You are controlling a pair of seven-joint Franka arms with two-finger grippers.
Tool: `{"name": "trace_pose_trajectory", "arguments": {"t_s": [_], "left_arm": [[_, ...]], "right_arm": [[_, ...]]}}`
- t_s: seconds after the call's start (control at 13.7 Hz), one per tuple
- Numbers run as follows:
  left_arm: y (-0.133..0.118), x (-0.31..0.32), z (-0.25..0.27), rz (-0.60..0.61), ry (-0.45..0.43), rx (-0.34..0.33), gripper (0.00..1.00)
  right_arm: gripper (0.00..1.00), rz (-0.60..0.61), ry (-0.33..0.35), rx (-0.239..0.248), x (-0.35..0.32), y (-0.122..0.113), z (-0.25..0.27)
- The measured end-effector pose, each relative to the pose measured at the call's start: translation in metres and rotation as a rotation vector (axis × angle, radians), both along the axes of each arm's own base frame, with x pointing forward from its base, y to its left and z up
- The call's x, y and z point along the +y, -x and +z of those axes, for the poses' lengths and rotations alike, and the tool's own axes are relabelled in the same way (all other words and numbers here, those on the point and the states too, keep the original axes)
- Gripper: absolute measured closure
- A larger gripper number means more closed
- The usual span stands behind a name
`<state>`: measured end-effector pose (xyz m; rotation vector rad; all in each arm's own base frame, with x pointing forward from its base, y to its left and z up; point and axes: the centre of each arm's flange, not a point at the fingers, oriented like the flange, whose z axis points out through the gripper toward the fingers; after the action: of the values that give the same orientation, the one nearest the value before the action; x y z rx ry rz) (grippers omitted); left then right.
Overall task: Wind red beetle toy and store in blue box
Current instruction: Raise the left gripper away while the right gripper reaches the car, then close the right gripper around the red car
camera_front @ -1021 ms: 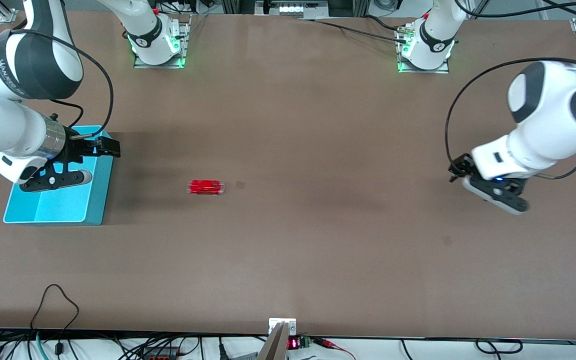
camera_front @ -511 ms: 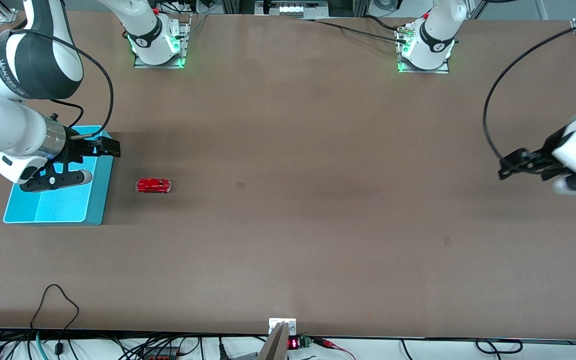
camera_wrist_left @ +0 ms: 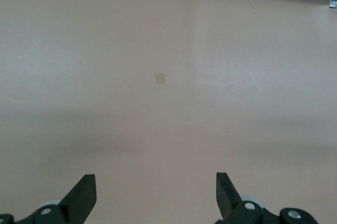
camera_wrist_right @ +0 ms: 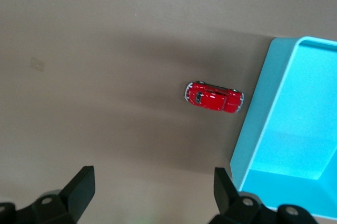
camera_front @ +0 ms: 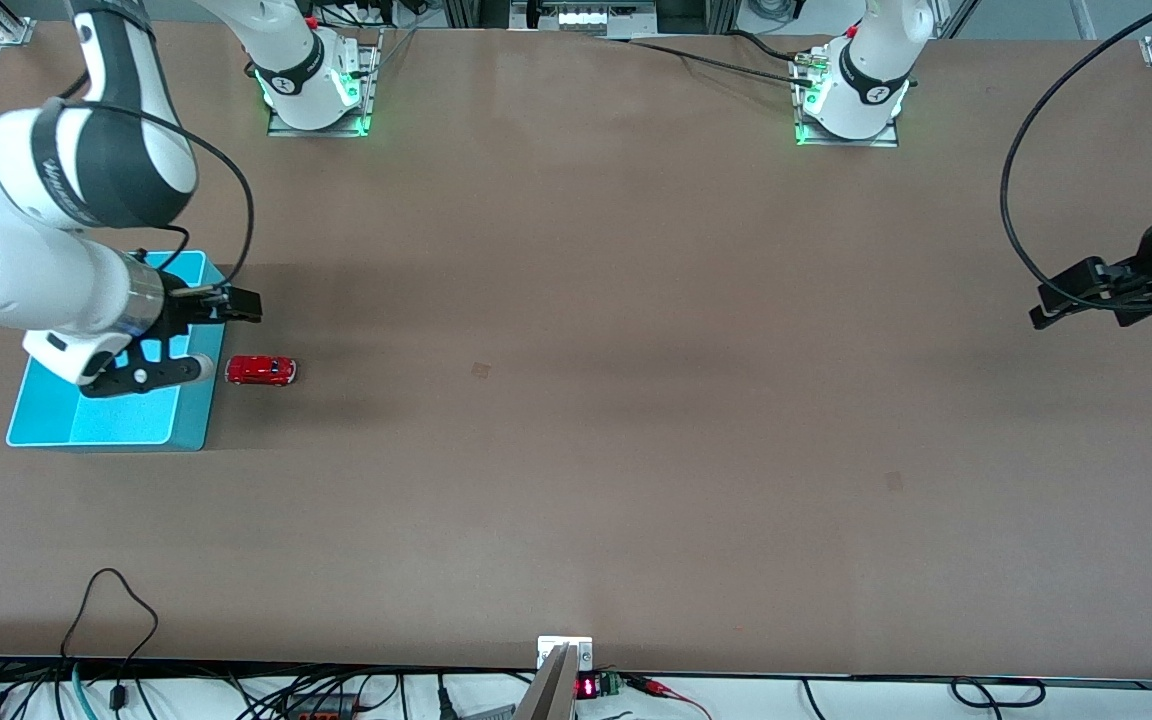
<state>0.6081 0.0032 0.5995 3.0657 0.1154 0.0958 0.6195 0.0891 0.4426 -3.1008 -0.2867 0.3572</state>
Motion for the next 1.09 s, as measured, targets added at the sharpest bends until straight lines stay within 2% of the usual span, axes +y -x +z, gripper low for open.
{"name": "trace_pose_trajectory", "arguments": {"t_s": [0.15, 0.44, 0.66, 0.88, 1.09], "left_arm": [[0.0, -0.002, 0.0, 0.002, 0.0, -0.001, 0.0], [0.001, 0.009, 0.0, 0.023, -0.009, 0.002, 0.0], [0.006, 0.01, 0.0, 0.025, -0.01, 0.024, 0.0], [0.025, 0.01, -0.003, 0.026, -0.012, 0.037, 0.0], [0.041, 0.008, -0.001, 0.023, -0.014, 0.038, 0.0]], "right_arm": [[0.0, 0.008, -0.001, -0.007, 0.002, 0.001, -0.016], [0.0, 0.101, -0.021, -0.013, 0.005, 0.01, -0.055], [0.0, 0.16, -0.036, -0.047, 0.006, 0.035, -0.102], [0.0, 0.339, -0.069, -0.059, 0.001, 0.07, -0.146], [0.0, 0.611, -0.117, -0.068, -0.025, 0.085, -0.167]]}}
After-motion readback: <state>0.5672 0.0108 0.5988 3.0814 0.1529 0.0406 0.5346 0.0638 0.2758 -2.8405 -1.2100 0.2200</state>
